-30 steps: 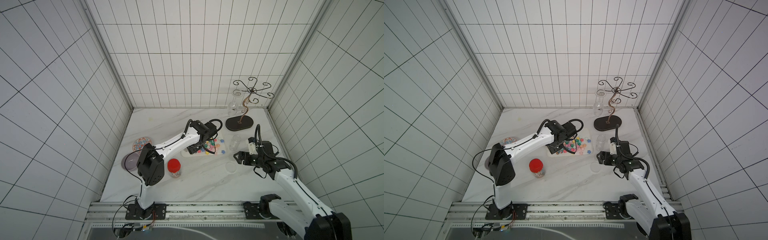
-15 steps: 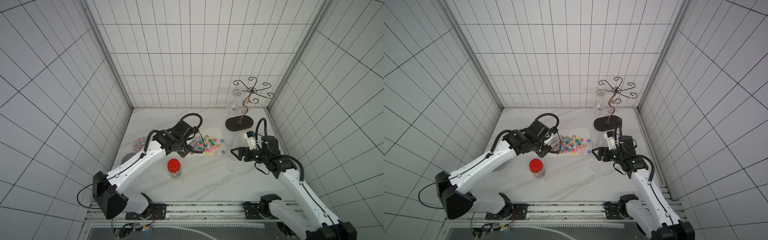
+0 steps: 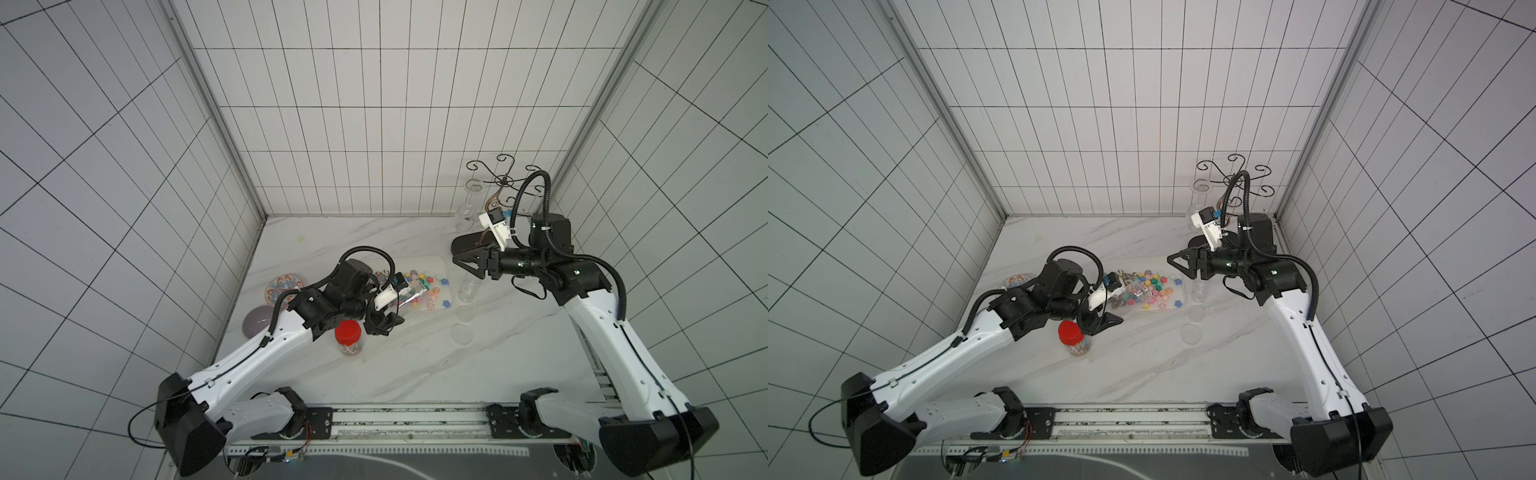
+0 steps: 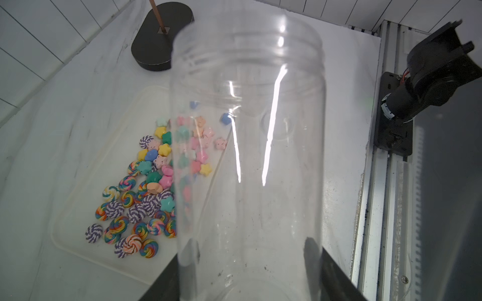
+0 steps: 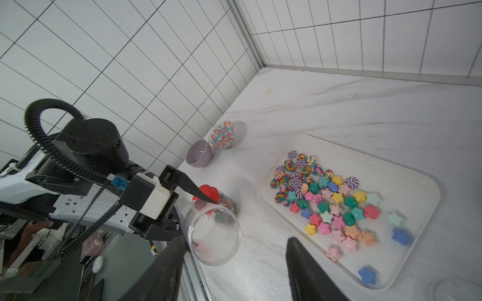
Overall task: Pour the candies out of the jar
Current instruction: 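Pour the candies out of the jar onto the tray, then place the jar at the center of the board, then pick up the jar from the center of the board.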
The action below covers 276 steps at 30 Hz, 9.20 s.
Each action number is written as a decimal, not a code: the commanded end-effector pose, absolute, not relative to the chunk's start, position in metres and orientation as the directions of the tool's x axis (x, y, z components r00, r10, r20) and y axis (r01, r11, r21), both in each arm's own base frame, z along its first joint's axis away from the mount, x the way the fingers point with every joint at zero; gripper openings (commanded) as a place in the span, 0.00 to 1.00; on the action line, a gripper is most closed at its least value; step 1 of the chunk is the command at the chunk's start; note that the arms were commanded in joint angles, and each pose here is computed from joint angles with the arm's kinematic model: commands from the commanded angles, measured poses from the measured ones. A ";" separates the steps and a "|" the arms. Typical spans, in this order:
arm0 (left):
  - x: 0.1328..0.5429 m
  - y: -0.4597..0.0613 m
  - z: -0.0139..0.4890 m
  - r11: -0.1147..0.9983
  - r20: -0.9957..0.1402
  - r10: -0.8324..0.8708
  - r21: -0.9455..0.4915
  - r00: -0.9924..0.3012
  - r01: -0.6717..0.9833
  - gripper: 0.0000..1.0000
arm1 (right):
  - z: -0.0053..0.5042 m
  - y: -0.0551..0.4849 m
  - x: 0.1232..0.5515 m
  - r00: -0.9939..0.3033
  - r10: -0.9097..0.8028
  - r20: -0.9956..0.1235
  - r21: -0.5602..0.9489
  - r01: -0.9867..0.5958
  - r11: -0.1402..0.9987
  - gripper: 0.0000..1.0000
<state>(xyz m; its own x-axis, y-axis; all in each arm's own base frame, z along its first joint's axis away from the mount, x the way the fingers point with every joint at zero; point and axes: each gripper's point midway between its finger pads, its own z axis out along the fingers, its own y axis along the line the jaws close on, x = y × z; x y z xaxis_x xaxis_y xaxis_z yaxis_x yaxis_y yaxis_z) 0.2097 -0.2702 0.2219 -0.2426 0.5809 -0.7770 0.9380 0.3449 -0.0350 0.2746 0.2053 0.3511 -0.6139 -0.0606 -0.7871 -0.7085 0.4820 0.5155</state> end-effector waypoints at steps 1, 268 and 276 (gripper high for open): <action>0.206 -0.281 0.242 0.272 -0.840 0.520 -0.008 -0.154 0.962 0.52 | 0.363 0.223 0.261 -0.608 -0.128 -0.783 0.523 -0.756 0.394 0.61; 0.476 -0.030 0.218 0.763 -0.603 -0.458 -0.644 -0.653 0.060 0.97 | 0.175 0.496 0.203 -0.386 -0.727 -0.568 0.029 -0.892 0.450 0.51; 0.476 -0.030 0.218 0.763 -0.604 -0.457 -0.644 -0.653 0.062 0.97 | 0.199 0.491 0.204 -0.382 -0.702 -0.601 0.031 -0.889 0.457 0.41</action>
<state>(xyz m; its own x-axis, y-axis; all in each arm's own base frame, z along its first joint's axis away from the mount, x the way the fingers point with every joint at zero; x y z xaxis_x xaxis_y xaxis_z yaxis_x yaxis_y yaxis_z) 0.4760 -0.0312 0.2064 -0.6767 -0.4543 -0.5794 0.0359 0.7657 -0.6422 0.1987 0.4794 0.1353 -0.4180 -0.7646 -0.4905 -0.8849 0.4649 0.0294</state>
